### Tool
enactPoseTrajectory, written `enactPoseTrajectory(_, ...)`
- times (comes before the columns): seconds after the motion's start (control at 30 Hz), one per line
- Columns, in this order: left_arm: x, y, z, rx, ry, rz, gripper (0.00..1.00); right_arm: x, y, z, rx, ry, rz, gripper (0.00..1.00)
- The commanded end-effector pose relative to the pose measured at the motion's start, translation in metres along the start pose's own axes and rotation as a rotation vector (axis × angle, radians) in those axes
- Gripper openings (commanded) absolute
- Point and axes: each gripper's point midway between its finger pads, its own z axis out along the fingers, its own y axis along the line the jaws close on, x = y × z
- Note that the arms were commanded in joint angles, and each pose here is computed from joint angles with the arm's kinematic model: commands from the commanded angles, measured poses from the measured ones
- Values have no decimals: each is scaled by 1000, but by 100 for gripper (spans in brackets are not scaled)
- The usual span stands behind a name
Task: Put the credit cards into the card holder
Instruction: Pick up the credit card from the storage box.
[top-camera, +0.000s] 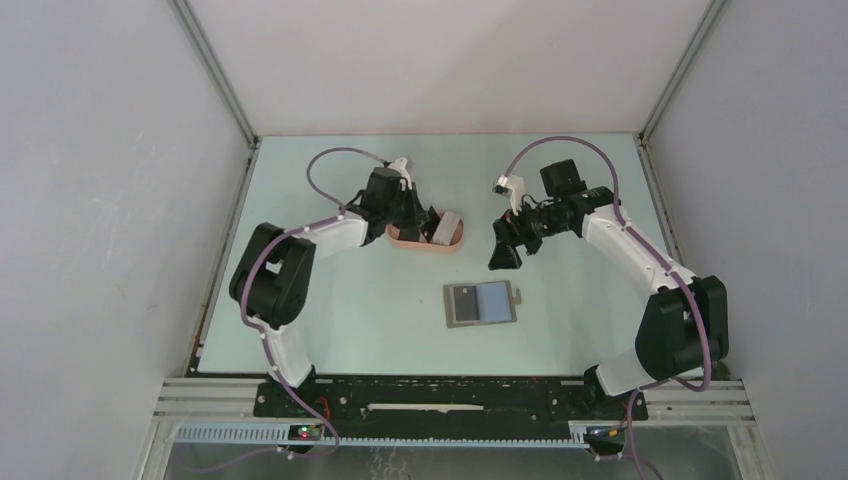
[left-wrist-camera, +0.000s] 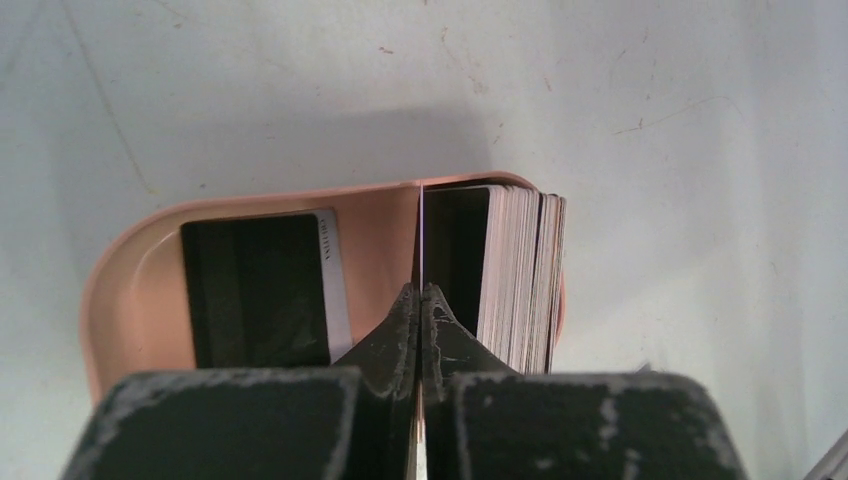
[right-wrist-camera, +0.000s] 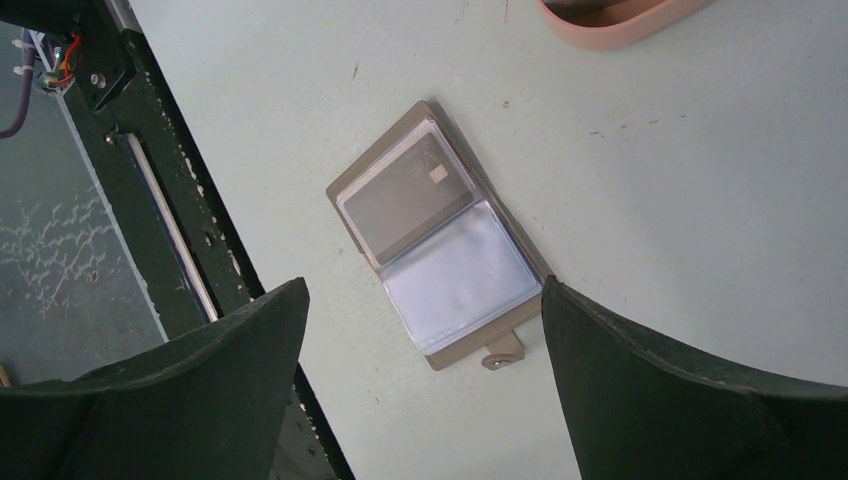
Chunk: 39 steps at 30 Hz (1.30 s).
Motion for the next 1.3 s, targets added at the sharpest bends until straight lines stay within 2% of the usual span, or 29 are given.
enactPoseTrajectory(0.0, -26, -2, -25, -34, -122, 44, 0, -13, 3, -6, -15, -32, -35, 95)
enactPoseTrajectory(0.23, -43, -19, -57, 1, -276, 135, 0, -15, 6, -10, -15, -41, -53, 94)
enactPoseTrajectory(0.5, -43, -55, -114, 216, -464, 194, 0, -24, 26, -26, -48, -98, -132, 91)
enactPoseTrajectory(0.8, -1, -105, -197, 551, -609, 119, 0, -41, 84, -64, -197, -291, -224, 91)
enactPoseTrajectory(0.97, 19, -122, -248, 717, -713, -1, 0, -42, 113, -81, -358, -390, -206, 92)
enactPoseTrajectory(1.27, 41, -139, -274, 785, -773, -117, 0, -33, 135, -76, -552, -413, -182, 93)
